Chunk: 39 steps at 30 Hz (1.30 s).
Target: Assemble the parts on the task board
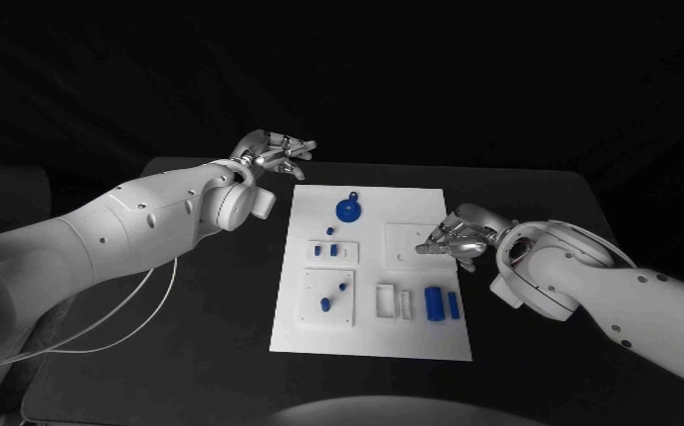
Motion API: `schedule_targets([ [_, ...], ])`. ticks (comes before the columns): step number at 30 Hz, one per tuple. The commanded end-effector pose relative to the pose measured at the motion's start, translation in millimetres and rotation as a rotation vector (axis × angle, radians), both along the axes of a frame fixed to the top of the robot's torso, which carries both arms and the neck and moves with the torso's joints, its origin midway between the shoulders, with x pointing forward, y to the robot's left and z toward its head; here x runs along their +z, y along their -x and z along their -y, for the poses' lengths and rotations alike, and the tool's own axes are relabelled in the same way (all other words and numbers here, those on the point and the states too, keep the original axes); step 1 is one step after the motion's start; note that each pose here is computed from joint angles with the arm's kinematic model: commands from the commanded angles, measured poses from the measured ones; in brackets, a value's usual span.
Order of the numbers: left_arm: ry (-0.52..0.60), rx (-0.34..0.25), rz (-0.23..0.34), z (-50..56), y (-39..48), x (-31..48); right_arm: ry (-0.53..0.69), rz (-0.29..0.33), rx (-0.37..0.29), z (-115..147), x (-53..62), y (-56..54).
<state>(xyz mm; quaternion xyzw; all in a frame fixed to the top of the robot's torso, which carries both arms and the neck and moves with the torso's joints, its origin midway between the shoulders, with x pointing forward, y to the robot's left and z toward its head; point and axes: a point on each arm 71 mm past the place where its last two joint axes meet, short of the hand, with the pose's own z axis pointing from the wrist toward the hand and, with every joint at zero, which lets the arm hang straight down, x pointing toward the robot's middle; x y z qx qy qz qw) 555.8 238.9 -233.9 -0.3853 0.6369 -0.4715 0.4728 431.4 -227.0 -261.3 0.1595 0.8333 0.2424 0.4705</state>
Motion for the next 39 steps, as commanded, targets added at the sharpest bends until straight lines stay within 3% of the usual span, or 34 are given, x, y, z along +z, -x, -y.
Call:
schedule_targets([
  [1,0.025,0.000,0.022,-0.3,4.1,-1.0,0.111,-0.190,-0.023,7.3,-14.8,6.9],
  [11,0.022,-0.005,-0.002,-1.3,16.5,-15.5,0.244,-0.309,-0.040,15.6,-46.9,16.9],
  [23,0.016,-0.010,-0.043,1.6,29.1,-37.1,0.348,-0.347,-0.020,7.4,-84.5,30.0],
  [27,0.014,-0.010,-0.054,1.7,31.9,-42.6,0.352,-0.352,-0.018,3.3,-92.0,32.1],
  [39,0.014,-0.016,-0.070,1.3,36.0,-48.0,0.360,-0.338,-0.020,-9.2,-109.9,33.5],
])
